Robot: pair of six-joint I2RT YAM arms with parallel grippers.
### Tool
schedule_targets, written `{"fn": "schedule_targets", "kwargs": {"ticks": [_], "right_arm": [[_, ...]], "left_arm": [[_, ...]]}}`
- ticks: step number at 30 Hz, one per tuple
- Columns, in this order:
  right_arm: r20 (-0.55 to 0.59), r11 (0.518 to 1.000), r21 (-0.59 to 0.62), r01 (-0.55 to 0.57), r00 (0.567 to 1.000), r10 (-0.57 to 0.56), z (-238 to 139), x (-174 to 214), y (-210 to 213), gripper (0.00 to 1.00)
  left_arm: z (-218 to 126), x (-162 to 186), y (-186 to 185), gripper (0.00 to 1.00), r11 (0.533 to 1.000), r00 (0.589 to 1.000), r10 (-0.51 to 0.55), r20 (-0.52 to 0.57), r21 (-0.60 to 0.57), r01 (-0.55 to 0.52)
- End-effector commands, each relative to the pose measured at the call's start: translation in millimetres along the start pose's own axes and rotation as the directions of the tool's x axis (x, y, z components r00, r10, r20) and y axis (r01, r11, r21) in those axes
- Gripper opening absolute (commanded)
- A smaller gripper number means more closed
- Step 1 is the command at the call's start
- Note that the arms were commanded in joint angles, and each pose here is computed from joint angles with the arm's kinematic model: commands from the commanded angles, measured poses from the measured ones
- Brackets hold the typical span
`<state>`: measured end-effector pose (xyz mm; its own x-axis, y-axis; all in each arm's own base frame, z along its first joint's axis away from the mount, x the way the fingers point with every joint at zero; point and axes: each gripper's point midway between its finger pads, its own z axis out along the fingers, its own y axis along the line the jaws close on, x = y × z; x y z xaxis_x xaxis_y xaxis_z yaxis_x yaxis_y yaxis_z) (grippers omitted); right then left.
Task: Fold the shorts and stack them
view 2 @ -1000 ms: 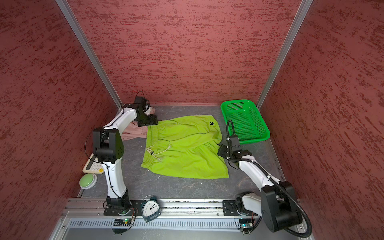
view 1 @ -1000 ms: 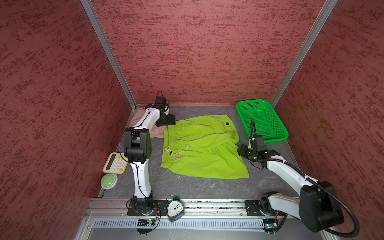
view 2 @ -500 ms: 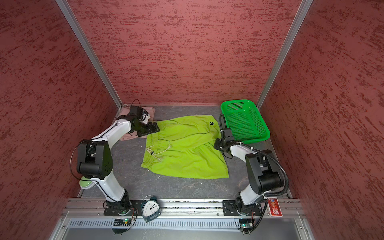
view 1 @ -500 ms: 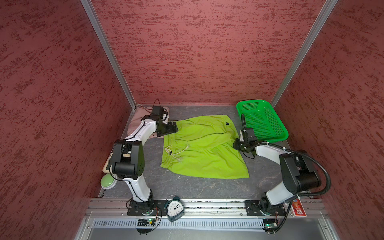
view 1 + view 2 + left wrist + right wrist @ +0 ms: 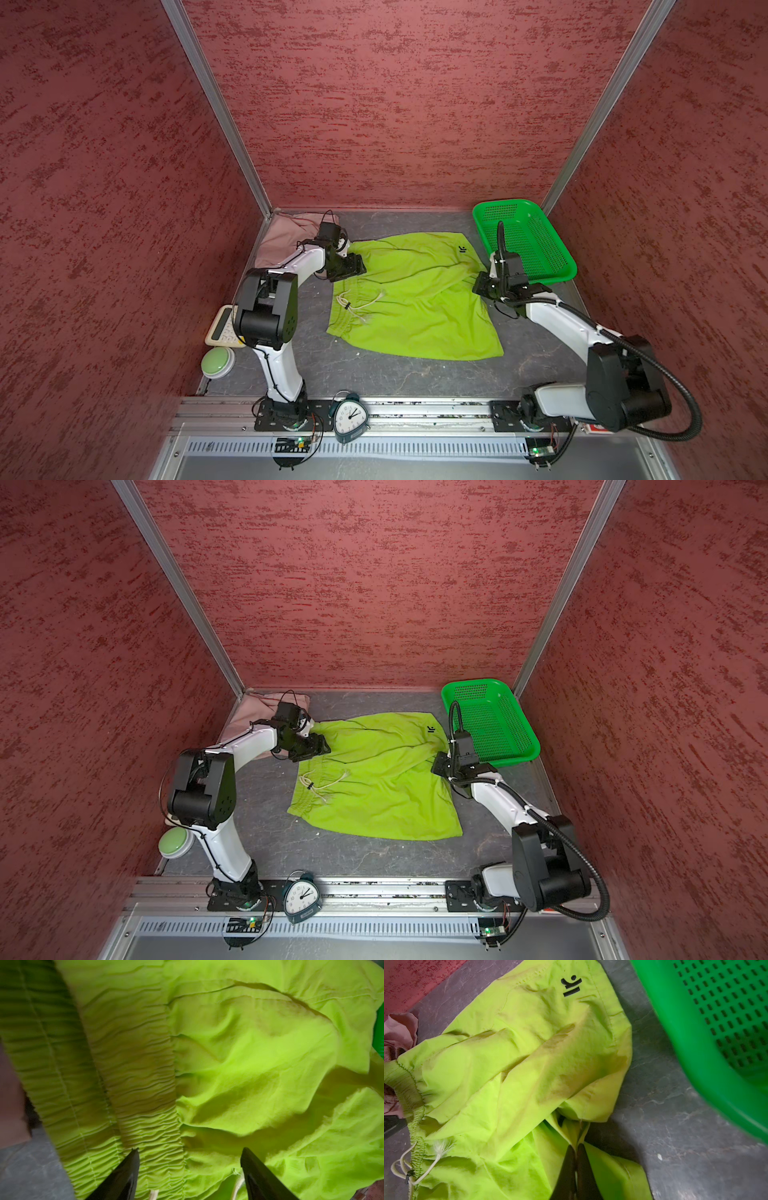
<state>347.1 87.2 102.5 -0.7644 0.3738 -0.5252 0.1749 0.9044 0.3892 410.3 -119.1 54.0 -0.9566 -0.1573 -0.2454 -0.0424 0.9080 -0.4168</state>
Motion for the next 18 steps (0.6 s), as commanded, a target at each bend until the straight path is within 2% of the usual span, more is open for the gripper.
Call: {"fn": "schedule_targets", "kwargs": {"ticks": [1, 5, 6, 7, 8, 10, 11, 12, 16, 18], "right_arm": [[-0.051, 0.991, 0.133, -0.026, 0.998, 0.033, -6, 22, -32, 0.05], [-0.136, 0.980, 0.195, -0.030, 0.989, 0.058, 3, 49, -54, 0.15], [-0.151, 0.978, 0.206, -0.036, 0.986, 0.068, 6, 55, -60, 0.24], [-0.159, 0.976, 0.212, -0.040, 0.984, 0.075, 7, 59, -64, 0.38], [-0.156, 0.977, 0.211, -0.043, 0.985, 0.077, 8, 59, -64, 0.43], [-0.134, 0.982, 0.186, -0.042, 0.989, 0.068, 5, 49, -57, 0.52], [-0.115, 0.985, 0.170, -0.043, 0.991, 0.063, 0, 41, -52, 0.56], [-0.092, 0.987, 0.156, -0.044, 0.994, 0.058, -5, 33, -46, 0.60], [-0.058, 0.987, 0.148, -0.063, 0.996, 0.072, -33, 20, -38, 0.64], [-0.084, 0.986, 0.132, -0.102, 0.990, 0.114, -48, 29, -34, 0.65]], "left_arm": [[18, 11, 22, 0.77, 0.998, 0.997, -0.062, -0.044, -0.028, 0.060], [22, 13, 35, 0.77, 0.995, 0.996, -0.079, -0.051, -0.062, 0.076], [22, 12, 36, 0.77, 0.995, 0.996, -0.075, -0.051, -0.066, 0.072], [21, 12, 34, 0.77, 0.996, 0.996, -0.067, -0.051, -0.058, 0.064], [19, 10, 31, 0.77, 0.997, 0.997, -0.062, -0.049, -0.047, 0.059], [6, 3, 17, 0.86, 0.999, 0.999, -0.038, -0.025, -0.004, 0.038], [-5, -2, 10, 0.95, 1.000, 1.000, -0.029, -0.001, 0.005, 0.029], [-19, -7, 2, 1.00, 1.000, 0.999, -0.016, 0.028, 0.012, 0.016], [-74, -14, -15, 0.99, 1.000, 0.991, -0.015, 0.135, 0.016, 0.013], [-98, -3, -12, 0.99, 0.996, 0.980, -0.086, 0.178, 0.021, 0.083]]}}
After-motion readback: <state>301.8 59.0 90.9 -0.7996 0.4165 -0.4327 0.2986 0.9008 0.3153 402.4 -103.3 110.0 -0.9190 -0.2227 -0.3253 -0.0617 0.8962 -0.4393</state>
